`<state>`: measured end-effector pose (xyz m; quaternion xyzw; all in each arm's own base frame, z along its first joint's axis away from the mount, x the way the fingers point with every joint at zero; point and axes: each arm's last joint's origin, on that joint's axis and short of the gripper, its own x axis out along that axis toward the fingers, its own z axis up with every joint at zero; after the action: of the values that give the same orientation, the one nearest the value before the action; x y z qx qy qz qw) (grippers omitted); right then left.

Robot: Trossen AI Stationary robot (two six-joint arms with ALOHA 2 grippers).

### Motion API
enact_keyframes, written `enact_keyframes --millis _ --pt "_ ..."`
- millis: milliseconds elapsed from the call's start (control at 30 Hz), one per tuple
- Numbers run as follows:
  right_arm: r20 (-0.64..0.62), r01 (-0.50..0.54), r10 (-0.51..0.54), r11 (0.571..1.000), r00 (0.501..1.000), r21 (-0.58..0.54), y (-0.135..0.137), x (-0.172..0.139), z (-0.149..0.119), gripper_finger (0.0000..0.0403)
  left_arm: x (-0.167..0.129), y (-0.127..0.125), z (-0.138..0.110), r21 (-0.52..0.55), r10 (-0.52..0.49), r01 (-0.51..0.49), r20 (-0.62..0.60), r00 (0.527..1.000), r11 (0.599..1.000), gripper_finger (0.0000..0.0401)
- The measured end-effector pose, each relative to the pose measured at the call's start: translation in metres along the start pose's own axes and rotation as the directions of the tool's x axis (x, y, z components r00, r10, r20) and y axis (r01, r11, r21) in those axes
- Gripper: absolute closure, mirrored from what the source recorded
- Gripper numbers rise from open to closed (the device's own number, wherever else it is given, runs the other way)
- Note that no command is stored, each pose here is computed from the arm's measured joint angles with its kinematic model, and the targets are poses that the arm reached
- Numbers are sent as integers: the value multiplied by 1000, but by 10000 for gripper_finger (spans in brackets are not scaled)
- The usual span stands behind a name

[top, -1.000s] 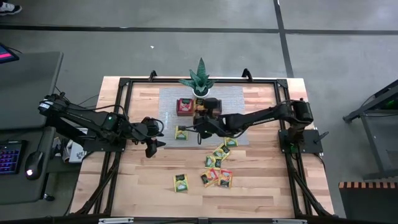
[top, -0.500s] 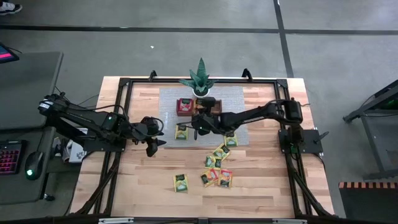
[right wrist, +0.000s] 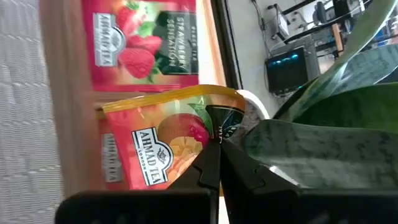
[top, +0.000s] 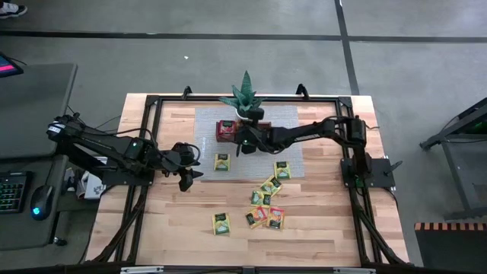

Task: Pick & Place Tea
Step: Put the orange tea bag into the middle section of the wooden organizer

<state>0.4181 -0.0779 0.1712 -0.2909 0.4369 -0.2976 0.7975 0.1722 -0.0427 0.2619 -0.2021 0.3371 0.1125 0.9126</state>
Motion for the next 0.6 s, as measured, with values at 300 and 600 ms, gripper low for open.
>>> enact_keyframes --millis 300,600 --pt "35 -62 61 998 998 17 -6 6 -1 403 0 0 0 -1 0 0 0 1000 1000 181" --pt "22 -66 65 996 998 55 -11 11 -5 403 0 0 0 -4 0 0 0 1000 1000 181"
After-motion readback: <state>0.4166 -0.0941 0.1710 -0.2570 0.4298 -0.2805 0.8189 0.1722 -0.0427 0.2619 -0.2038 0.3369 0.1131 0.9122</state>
